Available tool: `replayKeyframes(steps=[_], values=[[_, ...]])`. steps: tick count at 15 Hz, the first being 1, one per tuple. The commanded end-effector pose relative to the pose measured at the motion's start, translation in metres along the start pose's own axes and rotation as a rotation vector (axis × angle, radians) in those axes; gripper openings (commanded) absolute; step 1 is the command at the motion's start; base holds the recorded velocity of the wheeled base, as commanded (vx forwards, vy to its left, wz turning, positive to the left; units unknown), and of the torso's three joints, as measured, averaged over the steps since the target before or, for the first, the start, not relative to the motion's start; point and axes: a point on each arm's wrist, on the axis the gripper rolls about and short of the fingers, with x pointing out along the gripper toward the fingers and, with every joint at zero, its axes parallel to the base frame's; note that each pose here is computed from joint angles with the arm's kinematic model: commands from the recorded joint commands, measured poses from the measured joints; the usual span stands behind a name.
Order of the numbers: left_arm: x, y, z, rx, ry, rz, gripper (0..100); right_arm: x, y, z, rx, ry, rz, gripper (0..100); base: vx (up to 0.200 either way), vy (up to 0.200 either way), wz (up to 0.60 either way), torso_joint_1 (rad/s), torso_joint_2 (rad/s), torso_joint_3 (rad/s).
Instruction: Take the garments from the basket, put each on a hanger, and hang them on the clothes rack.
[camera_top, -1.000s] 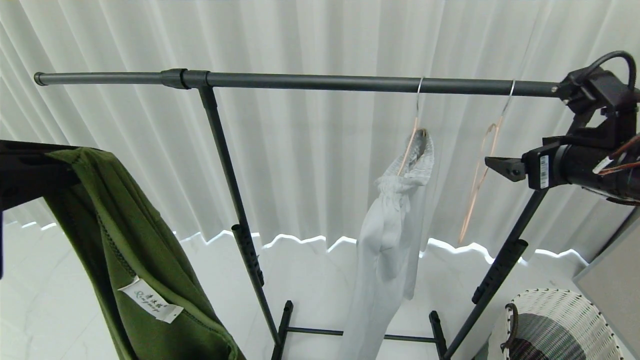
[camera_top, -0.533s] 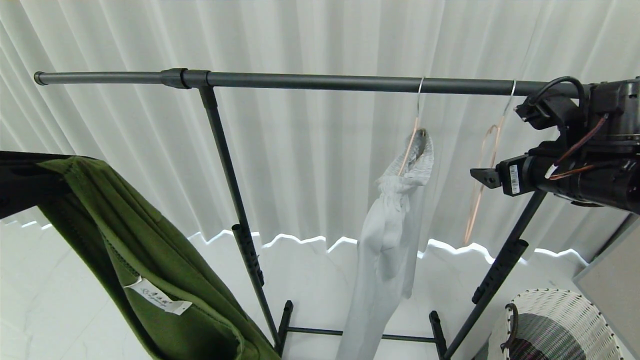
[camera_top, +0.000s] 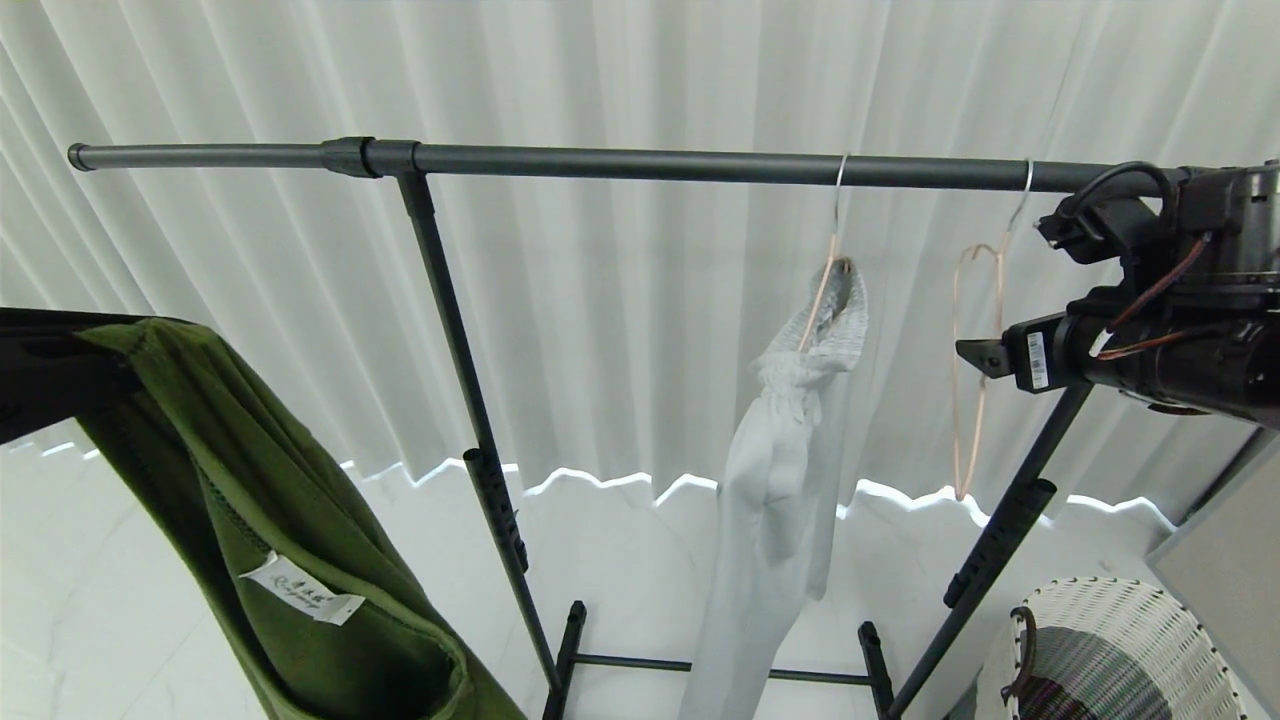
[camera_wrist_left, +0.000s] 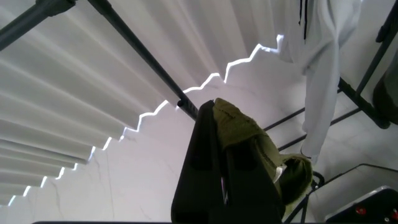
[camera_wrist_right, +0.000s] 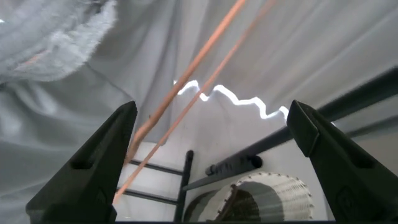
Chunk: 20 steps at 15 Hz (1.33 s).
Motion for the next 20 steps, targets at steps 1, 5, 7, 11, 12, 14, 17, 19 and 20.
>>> replayKeyframes(steps=[1,5,7,11,12,14,17,19,20], values=[[0.0,0.0,0.0,0.0,0.001,0.0,0,-0.001,-0.002,0.002,0.004,-0.008,-0.007,100,0.0,0.0,0.0,0.0,0.0,0.0],[0.0,0.0,-0.001,0.0,0.001,0.0,0,-0.002,-0.002,0.005,0.047,-0.019,-0.003,100,0.0,0.0,0.0,0.0,0.0,0.0],[-0.001,0.0,-0.002,0.0,0.001,0.0,0,0.003,0.0,0.006,0.063,-0.014,-0.001,100,0.0,0.0,0.0,0.0,0.0,0.0],[-0.005,0.002,-0.009,-0.001,0.0,0.002,0,0.013,0.002,0.005,0.149,0.134,0.0,100,0.0,0.0,0.0,0.0,0.0,0.0],[-0.005,0.002,-0.008,-0.001,0.0,0.002,0,0.016,0.002,0.008,0.189,0.162,-0.005,100,0.0,0.0,0.0,0.0,0.0,0.0],[-0.004,0.001,-0.009,0.001,0.002,0.0,0,0.023,0.001,0.01,0.223,0.192,-0.018,100,0.0,0.0,0.0,0.0,0.0,0.0],[-0.004,0.001,-0.008,0.001,0.002,0.0,0,0.029,-0.005,0.004,0.226,0.216,-0.042,100,0.0,0.0,0.0,0.0,0.0,0.0],[-0.003,0.0,-0.008,0.004,0.006,-0.001,0,0.028,-0.006,0.002,0.221,0.237,-0.044,100,0.0,0.0,0.0,0.0,0.0,0.0],[-0.003,0.0,-0.008,0.004,0.006,-0.001,0,0.028,-0.006,0.002,0.221,0.239,-0.045,100,0.0,0.0,0.0,0.0,0.0,0.0]])
